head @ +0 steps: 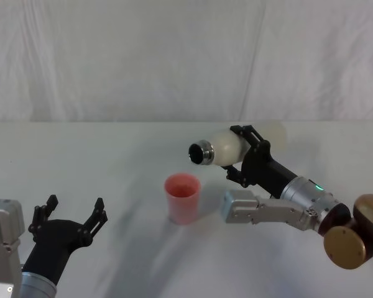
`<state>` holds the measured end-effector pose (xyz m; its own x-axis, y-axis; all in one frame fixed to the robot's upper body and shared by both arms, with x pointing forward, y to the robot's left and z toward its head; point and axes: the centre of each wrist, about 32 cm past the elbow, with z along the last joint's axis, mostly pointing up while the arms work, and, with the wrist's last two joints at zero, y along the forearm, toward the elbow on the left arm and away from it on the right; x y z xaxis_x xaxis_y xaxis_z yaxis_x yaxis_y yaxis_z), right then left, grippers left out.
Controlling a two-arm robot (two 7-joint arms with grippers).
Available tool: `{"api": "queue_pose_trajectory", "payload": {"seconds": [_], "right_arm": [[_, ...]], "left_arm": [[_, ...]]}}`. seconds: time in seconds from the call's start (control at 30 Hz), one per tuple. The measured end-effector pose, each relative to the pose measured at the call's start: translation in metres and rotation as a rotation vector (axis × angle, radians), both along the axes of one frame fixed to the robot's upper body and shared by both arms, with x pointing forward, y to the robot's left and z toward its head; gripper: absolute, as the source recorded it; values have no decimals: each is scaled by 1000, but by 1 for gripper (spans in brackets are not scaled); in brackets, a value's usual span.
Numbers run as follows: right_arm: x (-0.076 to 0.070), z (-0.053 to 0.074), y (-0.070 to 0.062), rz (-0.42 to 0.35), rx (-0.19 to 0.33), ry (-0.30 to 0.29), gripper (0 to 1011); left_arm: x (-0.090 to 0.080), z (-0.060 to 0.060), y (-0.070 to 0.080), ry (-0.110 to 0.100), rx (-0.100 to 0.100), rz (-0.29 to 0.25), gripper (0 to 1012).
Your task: Grasp the thermos with one hand and pour water into the cup lid.
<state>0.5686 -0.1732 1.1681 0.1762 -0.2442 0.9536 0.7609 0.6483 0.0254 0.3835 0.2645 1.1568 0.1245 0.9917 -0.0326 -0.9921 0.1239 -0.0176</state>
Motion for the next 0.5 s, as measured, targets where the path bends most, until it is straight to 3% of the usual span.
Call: {"api": "queue_pose_trajectory", "payload": {"seconds": [0.1, 0.5], "right_arm": [[-2, 3, -2, -12, 25, 21, 951], [-17, 19, -13, -79, 205, 143, 951]], "left_arm": [[0, 0, 0, 0, 0, 0, 1001], [0, 0, 0, 0, 0, 0, 1001]]}}
